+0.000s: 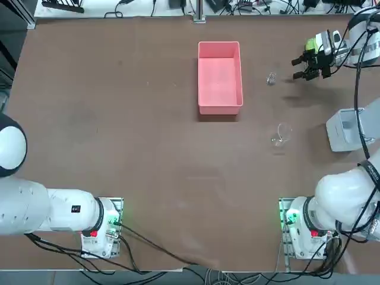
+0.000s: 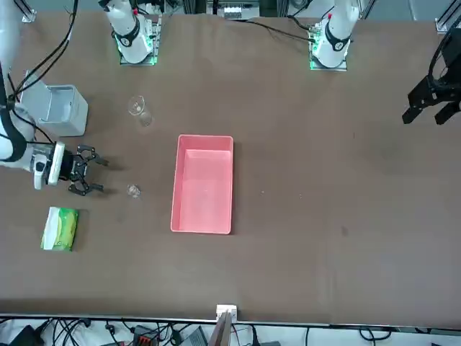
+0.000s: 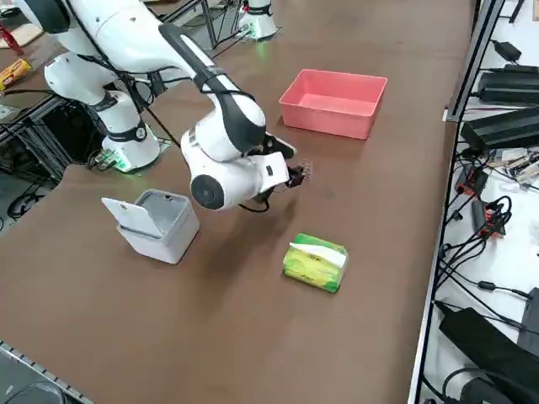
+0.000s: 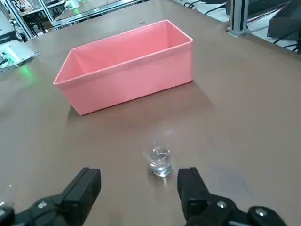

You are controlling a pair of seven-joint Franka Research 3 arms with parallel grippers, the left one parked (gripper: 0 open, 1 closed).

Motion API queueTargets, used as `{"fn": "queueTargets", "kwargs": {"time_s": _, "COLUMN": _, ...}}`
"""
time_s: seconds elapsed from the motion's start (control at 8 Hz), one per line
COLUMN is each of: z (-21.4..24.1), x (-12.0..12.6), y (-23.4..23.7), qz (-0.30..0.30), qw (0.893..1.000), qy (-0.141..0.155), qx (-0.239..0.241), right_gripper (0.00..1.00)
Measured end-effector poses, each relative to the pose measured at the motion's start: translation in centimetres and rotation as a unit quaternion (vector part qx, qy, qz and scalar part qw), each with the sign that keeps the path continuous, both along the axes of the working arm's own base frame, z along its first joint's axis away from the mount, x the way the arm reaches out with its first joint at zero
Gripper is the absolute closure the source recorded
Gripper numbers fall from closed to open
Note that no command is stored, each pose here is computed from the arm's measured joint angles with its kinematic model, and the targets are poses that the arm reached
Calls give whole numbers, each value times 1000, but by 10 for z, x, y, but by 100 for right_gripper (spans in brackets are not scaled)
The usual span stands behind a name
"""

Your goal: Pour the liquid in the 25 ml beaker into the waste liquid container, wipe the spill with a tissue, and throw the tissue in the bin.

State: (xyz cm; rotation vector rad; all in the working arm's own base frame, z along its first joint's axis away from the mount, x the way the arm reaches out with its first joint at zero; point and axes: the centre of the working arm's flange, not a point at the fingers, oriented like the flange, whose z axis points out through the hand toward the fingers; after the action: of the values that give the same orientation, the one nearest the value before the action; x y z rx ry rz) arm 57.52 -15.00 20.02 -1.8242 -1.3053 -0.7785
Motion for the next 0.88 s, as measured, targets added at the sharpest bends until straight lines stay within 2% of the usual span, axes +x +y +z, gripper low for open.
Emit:
{"fn": "queueTargets", "kwargs": {"time_s": 0.5, "z": -26, "x": 9, "y": 4, "qz": 5, "qw": 1000, "qy": 0, "qx": 4, "right_gripper": 0}}
{"fn": "queueTargets", "kwargs": {"time_s": 0.88, "z": -36, "x": 15, "y": 11, "qz": 18, "qw": 1000, "qy": -19, "qx": 5, "right_gripper": 0}}
